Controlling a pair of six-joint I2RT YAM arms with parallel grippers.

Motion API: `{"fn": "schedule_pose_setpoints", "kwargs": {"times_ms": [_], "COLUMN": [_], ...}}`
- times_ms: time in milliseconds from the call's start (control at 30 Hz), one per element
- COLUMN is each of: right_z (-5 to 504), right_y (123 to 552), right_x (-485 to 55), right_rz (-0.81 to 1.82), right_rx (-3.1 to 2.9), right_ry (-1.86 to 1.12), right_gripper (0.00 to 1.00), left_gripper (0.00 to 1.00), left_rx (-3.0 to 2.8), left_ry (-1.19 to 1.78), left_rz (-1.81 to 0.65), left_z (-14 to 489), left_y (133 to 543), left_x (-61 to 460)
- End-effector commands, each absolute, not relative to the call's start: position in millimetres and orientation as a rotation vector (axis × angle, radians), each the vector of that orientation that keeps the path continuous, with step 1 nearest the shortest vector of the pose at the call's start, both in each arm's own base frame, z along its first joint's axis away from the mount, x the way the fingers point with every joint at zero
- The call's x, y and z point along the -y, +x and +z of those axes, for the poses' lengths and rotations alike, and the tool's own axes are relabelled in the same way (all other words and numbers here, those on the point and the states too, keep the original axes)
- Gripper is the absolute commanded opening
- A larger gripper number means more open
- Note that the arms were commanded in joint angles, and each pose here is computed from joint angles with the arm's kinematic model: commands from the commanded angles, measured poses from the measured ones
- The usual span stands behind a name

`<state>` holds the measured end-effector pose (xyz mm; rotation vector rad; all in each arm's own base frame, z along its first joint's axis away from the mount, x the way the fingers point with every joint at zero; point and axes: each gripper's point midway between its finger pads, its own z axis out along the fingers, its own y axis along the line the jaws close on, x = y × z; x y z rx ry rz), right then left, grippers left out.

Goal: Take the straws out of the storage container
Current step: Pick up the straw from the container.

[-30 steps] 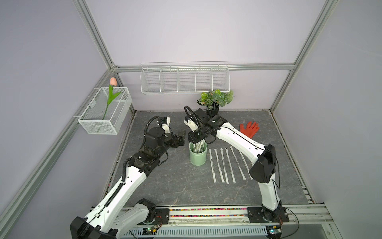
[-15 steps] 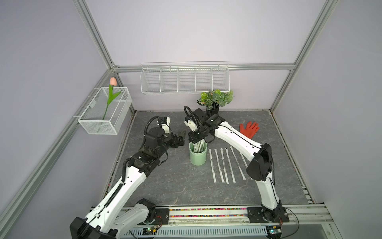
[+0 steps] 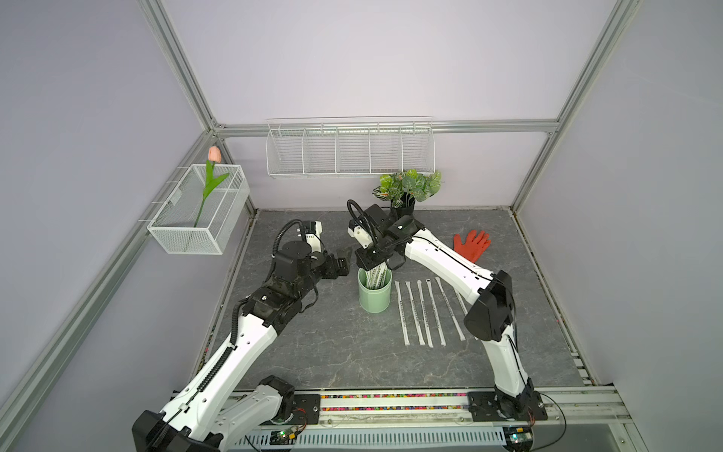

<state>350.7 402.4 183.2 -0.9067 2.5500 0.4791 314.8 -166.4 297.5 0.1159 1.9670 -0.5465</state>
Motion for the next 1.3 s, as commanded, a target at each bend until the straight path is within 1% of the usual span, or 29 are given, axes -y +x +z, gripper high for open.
{"fn": "schedule_pose_setpoints", "kwargs": {"times_ms": [0,100,267,400,967,1267], "right_z": [176.0,176.2,182.8,187.6,234.4,280.0], "right_y": [352.4,351.9,350.6,347.4,331.8,321.5], "right_x": [-400.3,-400.5,-399.5,-398.1,-389.7,-382.5], "right_rz": [0.469,0.472,0.479,0.485,0.524,0.573], "right_rx": [-2.572,-2.572,-2.56,-2.556,-2.479,-2.403], "right_ry": [-0.927,-0.929,-0.927,-0.926,-0.922,-0.906], "right_gripper": [0.32,0.31,0.21,0.17,0.07,0.07], "left_gripper": [1.0,1.0,1.0,1.0,1.0,1.0], "left_rx": [-1.968,-1.969,-1.973,-1.974,-1.968,-1.971], "left_ry": [0.117,0.119,0.12,0.119,0.121,0.12], "left_rz": [-0.559,-0.557,-0.559,-0.562,-0.576,-0.573], "left_z": [296.2,295.8,295.1,294.5,296.4,295.1], "left_y": [314.7,315.1,315.5,315.4,314.9,315.3], "left_x": [168.9,169.0,169.7,170.2,171.8,171.5]}}
